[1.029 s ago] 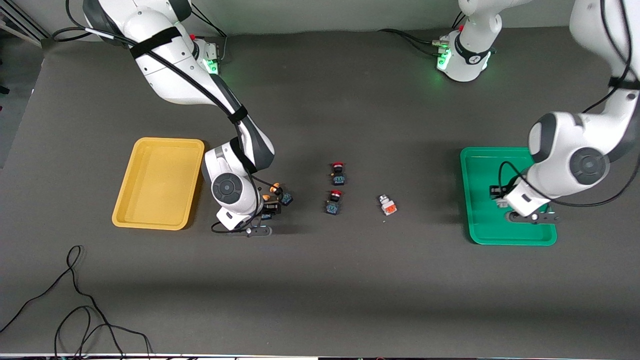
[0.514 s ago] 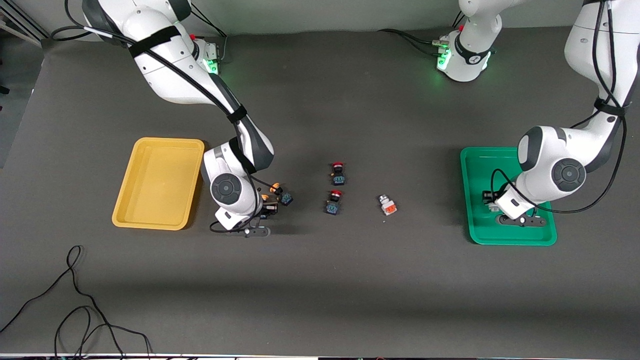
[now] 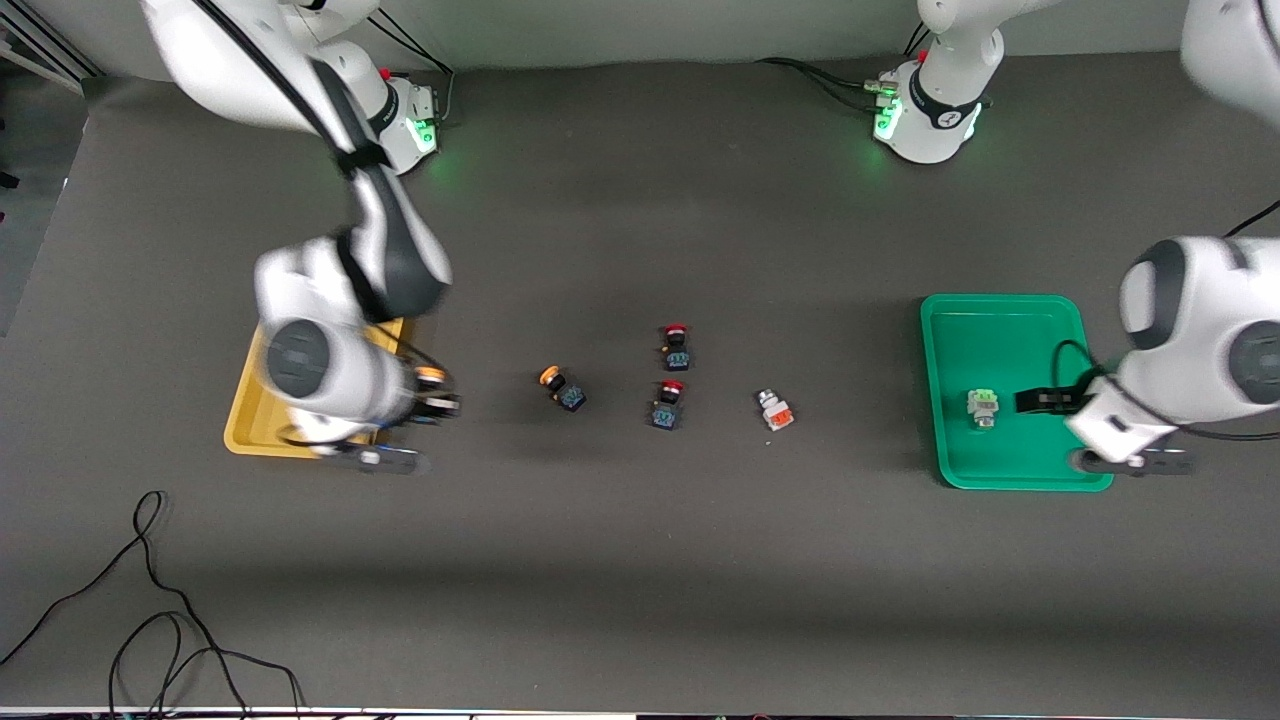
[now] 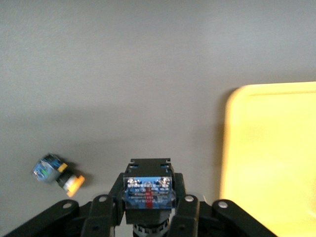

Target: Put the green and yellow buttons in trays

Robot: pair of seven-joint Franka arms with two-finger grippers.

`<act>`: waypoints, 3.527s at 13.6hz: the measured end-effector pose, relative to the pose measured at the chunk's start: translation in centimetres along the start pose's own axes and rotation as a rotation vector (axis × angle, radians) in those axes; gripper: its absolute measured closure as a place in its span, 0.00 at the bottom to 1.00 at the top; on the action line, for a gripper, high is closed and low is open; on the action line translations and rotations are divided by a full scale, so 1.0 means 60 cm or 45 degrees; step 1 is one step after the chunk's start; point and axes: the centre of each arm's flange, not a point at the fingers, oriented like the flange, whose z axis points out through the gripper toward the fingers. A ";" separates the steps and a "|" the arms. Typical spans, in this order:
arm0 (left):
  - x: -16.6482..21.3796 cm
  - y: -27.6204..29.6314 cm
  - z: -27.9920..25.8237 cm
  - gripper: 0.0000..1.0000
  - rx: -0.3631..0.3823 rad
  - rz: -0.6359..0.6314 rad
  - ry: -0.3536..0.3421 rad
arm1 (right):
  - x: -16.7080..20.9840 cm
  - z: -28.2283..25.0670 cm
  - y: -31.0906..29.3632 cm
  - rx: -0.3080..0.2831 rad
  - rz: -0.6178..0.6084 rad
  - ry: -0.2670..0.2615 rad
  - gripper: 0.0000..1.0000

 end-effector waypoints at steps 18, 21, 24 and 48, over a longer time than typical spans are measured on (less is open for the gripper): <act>-0.054 0.556 0.054 0.00 -0.127 -0.347 0.082 | -0.091 0.288 0.296 -0.028 -0.089 0.118 0.59; -0.056 0.562 0.196 0.00 -0.105 -0.369 0.065 | -0.104 0.343 0.301 -0.069 -0.093 0.142 0.59; -0.059 0.570 0.274 0.00 -0.096 -0.412 0.070 | -0.107 0.364 0.295 -0.088 -0.135 0.134 0.59; -0.045 0.304 -0.113 0.59 -0.074 -0.192 -0.094 | -0.015 0.024 -0.134 0.117 -0.346 0.007 0.00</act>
